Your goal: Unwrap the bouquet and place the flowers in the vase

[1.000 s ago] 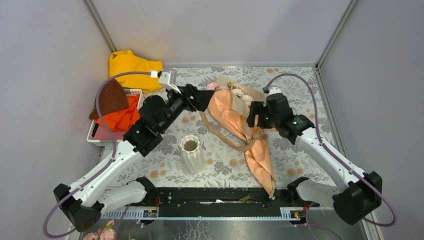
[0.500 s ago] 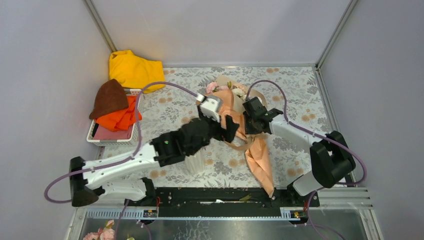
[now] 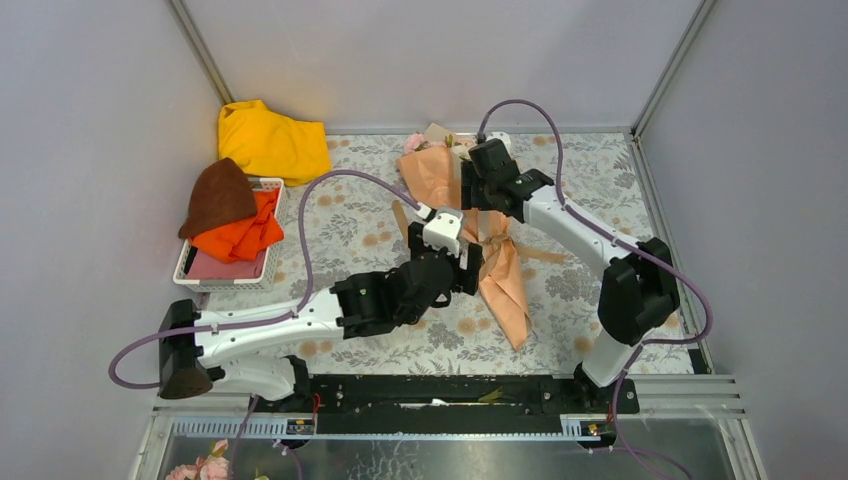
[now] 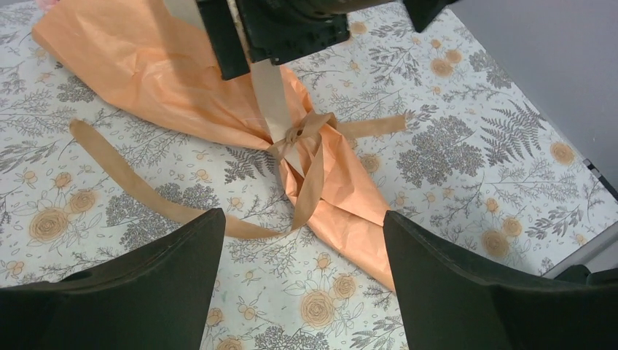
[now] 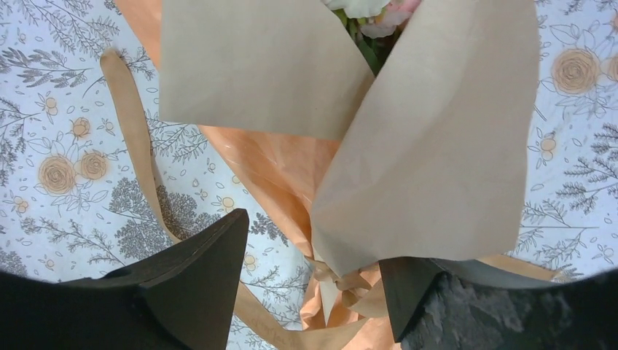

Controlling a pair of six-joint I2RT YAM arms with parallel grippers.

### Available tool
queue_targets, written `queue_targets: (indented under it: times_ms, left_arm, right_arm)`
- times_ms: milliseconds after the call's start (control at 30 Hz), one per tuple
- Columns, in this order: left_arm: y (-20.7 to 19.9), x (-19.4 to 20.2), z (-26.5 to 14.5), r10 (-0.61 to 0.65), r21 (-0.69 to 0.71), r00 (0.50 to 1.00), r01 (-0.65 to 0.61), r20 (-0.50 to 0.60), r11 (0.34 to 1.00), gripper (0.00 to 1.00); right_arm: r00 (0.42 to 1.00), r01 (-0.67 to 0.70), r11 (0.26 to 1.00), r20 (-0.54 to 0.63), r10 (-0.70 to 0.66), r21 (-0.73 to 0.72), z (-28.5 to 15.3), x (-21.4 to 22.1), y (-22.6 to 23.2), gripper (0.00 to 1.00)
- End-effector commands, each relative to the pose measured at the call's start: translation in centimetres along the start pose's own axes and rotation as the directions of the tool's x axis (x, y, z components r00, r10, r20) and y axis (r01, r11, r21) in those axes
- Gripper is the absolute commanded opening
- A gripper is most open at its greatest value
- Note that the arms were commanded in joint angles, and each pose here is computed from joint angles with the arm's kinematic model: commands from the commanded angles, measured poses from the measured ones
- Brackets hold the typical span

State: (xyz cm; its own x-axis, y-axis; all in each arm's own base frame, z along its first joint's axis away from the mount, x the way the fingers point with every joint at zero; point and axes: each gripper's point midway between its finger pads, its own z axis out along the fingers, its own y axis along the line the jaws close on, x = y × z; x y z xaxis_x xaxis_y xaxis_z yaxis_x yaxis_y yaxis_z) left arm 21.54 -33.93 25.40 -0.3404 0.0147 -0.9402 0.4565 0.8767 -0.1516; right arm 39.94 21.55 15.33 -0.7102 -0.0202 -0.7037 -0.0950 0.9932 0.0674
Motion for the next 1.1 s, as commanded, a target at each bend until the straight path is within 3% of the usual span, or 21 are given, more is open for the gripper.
queue_targets:
  times_ms: [0,233,367,700,900,1067]
  left_arm:
    - [1.4,-1.5,-0.3,-0.092,-0.049,0.993,0.095,0.075,0.994,0.87]
    - [1.7,-0.9,1.6,-0.225,0.015,0.974,0.225,0.005,0.974,0.86]
    - [0.2,-0.4,3.2,-0.205,0.034,0.977,0.207,-0.054,0.978,0.85]
    - [0.3,-1.0,6.2,-0.159,-0.015,0.982,0.159,-0.098,0.987,0.84]
    - [1.5,-0.9,5.9,-0.175,-0.032,0.980,0.173,-0.097,0.984,0.84]
    - [2.6,0.0,6.2,-0.191,-0.054,0.975,0.186,-0.110,0.981,0.84]
  right_arm:
    - [0.993,-0.067,0.998,0.102,0.066,0.005,-3.5,-2.3,-1.2,0.72]
    - [0.989,-0.115,0.987,0.085,0.125,-0.108,-7.6,1.9,-1.9,0.65]
    - [0.989,-0.122,0.986,0.067,0.130,-0.114,-7.9,4.7,-2.9,0.58]
    - [0.990,-0.121,0.992,-0.072,0.124,0.044,-3.8,9.8,-5.4,0.51]
    - [0.983,-0.141,0.985,-0.107,0.152,0.103,-1.2,10.0,-7.2,0.47]
    - [0.975,-0.186,0.980,-0.107,0.193,0.069,0.5,8.9,-7.4,0.45]
